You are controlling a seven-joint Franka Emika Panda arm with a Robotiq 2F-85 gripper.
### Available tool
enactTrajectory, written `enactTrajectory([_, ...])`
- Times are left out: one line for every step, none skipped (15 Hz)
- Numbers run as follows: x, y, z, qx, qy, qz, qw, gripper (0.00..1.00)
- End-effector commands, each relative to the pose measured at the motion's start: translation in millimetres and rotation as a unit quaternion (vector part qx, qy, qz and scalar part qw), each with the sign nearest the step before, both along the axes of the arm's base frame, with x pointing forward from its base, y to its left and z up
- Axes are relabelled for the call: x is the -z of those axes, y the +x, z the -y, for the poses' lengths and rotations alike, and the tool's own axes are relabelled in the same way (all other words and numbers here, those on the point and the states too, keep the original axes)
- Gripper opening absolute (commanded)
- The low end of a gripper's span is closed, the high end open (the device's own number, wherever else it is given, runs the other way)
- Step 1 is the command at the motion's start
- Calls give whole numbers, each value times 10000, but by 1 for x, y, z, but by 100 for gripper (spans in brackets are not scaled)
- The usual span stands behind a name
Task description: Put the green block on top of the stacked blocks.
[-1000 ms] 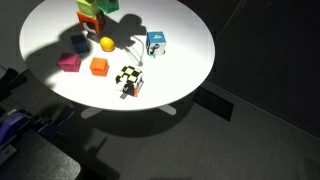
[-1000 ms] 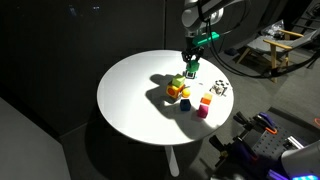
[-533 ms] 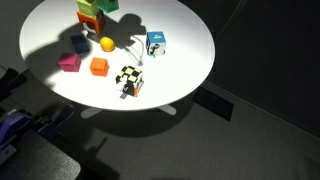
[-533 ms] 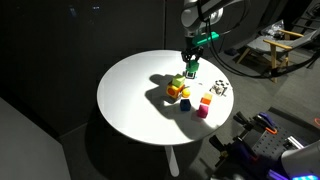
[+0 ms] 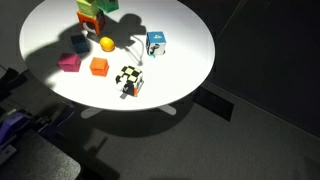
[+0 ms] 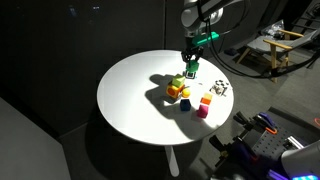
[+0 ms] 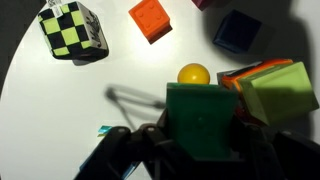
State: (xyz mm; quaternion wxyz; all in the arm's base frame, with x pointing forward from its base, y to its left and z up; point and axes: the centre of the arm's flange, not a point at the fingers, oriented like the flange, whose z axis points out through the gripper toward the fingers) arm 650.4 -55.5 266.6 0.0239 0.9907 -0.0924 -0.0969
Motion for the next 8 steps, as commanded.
enactTrajectory([0,0,0,0,0,0,10000,27])
enactTrajectory([0,0,0,-1,-1,-2,10000,27])
enactTrajectory([1,0,-1,-6,6,-15,10000,27])
enactTrajectory([2,0,-1,-11,11,-26,10000,27])
enactTrajectory([2,1,-2,-23,18,-37,10000,27])
enactTrajectory([2,1,-2,-30,28,-40,10000,27])
enactTrajectory([1,2,-2,-38,42,-27,10000,27])
enactTrajectory([0,2,-3,-47,47,-21,10000,27])
